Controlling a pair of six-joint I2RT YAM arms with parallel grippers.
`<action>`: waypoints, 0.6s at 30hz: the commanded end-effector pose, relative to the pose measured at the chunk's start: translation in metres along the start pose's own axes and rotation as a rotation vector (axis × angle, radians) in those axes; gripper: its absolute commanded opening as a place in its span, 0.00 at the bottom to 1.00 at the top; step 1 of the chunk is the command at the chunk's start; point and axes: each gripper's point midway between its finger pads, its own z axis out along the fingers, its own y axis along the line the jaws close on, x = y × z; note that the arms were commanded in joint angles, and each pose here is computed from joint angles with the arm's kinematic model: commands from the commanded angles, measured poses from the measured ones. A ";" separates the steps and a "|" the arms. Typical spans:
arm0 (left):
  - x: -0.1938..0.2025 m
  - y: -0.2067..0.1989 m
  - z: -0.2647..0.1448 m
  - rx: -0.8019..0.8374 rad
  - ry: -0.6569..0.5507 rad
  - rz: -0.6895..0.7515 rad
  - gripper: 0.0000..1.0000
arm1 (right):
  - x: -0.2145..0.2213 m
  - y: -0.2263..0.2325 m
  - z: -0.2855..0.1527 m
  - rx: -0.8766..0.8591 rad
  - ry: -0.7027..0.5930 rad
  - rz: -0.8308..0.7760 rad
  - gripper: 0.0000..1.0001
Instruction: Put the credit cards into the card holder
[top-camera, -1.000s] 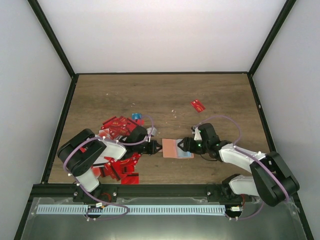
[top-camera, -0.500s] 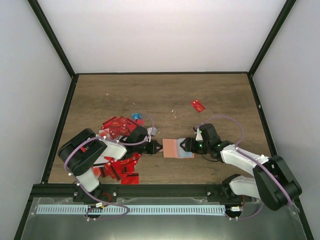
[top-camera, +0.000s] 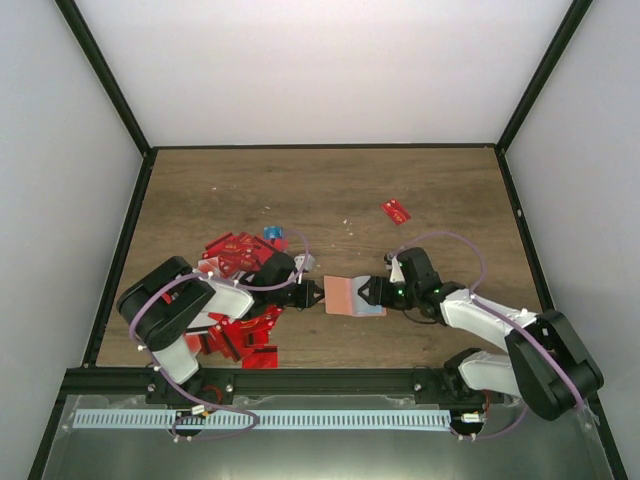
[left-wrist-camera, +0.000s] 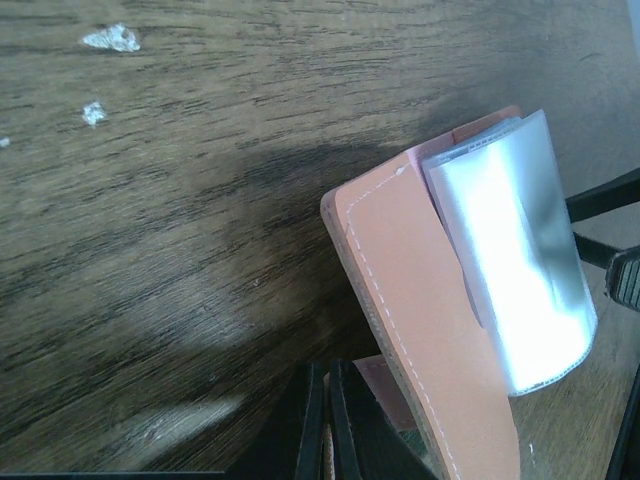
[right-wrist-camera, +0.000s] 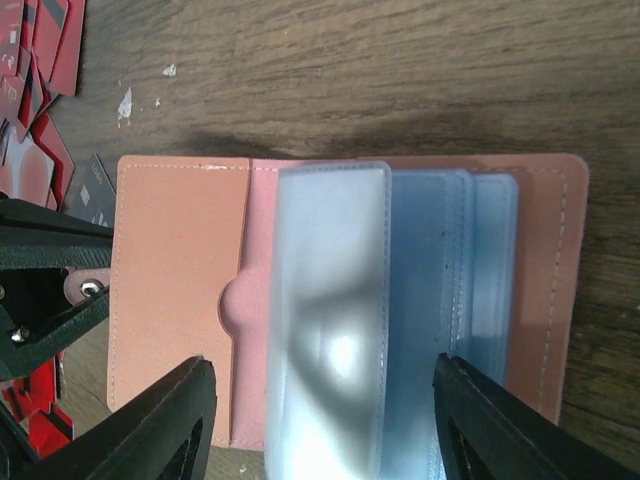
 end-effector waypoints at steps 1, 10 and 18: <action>0.015 0.018 0.005 -0.063 0.046 -0.009 0.04 | 0.001 0.009 -0.004 -0.009 0.017 -0.017 0.61; 0.015 0.018 0.006 -0.061 0.048 -0.007 0.04 | 0.002 0.015 -0.005 0.000 0.023 -0.031 0.59; 0.016 0.019 0.006 -0.062 0.048 -0.007 0.04 | -0.005 0.020 -0.012 0.027 0.007 -0.042 0.59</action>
